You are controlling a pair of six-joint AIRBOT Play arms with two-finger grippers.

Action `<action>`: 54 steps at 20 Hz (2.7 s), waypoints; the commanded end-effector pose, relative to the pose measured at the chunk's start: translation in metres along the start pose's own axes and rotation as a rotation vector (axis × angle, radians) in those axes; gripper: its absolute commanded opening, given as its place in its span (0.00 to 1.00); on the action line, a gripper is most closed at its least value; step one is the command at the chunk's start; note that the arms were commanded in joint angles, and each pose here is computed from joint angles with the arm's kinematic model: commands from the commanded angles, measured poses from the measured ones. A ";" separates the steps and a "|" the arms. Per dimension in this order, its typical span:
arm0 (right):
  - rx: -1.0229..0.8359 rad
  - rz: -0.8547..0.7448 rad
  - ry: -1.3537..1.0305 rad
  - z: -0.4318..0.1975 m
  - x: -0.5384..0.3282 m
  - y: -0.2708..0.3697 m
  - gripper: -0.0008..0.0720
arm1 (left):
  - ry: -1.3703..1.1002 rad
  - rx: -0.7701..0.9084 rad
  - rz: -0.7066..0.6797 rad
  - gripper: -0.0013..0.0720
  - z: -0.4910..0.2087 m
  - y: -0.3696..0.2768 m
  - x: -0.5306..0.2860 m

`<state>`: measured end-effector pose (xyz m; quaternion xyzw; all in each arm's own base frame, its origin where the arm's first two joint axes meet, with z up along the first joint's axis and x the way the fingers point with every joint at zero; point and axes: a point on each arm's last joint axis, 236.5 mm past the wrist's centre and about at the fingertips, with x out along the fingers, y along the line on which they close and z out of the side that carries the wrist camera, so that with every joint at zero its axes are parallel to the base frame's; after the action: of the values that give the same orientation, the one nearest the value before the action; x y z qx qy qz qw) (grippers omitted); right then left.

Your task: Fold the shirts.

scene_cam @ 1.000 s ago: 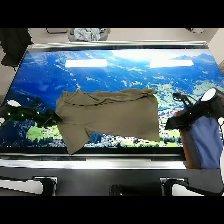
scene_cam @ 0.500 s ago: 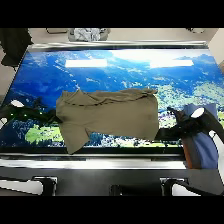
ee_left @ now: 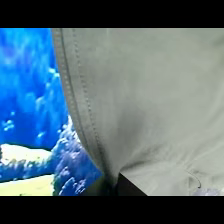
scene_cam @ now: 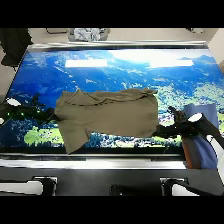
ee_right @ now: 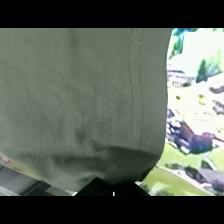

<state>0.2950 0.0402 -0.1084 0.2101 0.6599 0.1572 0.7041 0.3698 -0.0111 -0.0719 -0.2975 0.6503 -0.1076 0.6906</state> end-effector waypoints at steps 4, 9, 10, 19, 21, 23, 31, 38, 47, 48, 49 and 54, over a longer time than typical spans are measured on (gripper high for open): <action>-0.393 -0.136 -0.267 0.071 -0.108 0.037 0.07 | -0.360 0.226 0.022 0.05 0.052 -0.078 -0.123; -0.773 -0.698 -0.950 0.083 -0.437 0.162 0.07 | -1.276 0.592 -0.032 0.05 -0.024 -0.285 -0.450; -0.805 -0.822 -1.089 0.052 -0.496 0.188 0.07 | -1.421 0.621 -0.011 0.05 -0.067 -0.303 -0.496; -0.805 -0.975 -1.384 -0.084 -0.585 0.248 0.07 | -1.632 0.702 0.022 0.05 -0.224 -0.327 -0.542; -0.797 -0.965 -1.335 -0.083 -0.575 0.242 0.07 | -1.597 0.696 0.036 0.05 -0.221 -0.323 -0.534; -0.780 -0.962 -1.264 -0.077 -0.564 0.230 0.07 | -1.558 0.680 0.057 0.05 -0.213 -0.317 -0.527; -0.629 -0.511 -0.368 0.065 -0.334 0.103 0.07 | -0.702 0.461 0.209 0.05 -0.046 -0.187 -0.334; -0.582 -0.472 -0.156 0.207 -0.095 0.019 0.07 | -0.355 0.178 0.180 0.05 0.079 -0.043 -0.104; -0.472 -0.486 -0.607 0.304 -0.109 0.029 0.07 | -0.598 0.249 0.190 0.05 0.191 -0.061 -0.063; -0.469 -0.484 -0.576 0.298 -0.105 0.027 0.07 | -0.585 0.248 0.190 0.05 0.189 -0.060 -0.059; -0.464 -0.480 -0.542 0.291 -0.102 0.026 0.07 | -0.563 0.244 0.190 0.05 0.185 -0.058 -0.058; -0.474 -0.442 -0.223 0.211 -0.100 0.030 0.07 | -0.391 0.242 0.195 0.05 0.135 -0.050 -0.081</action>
<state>0.5473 -0.0087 0.0082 -0.0852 0.4757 0.0942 0.8704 0.5310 0.0298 0.0179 -0.1708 0.4659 -0.0415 0.8672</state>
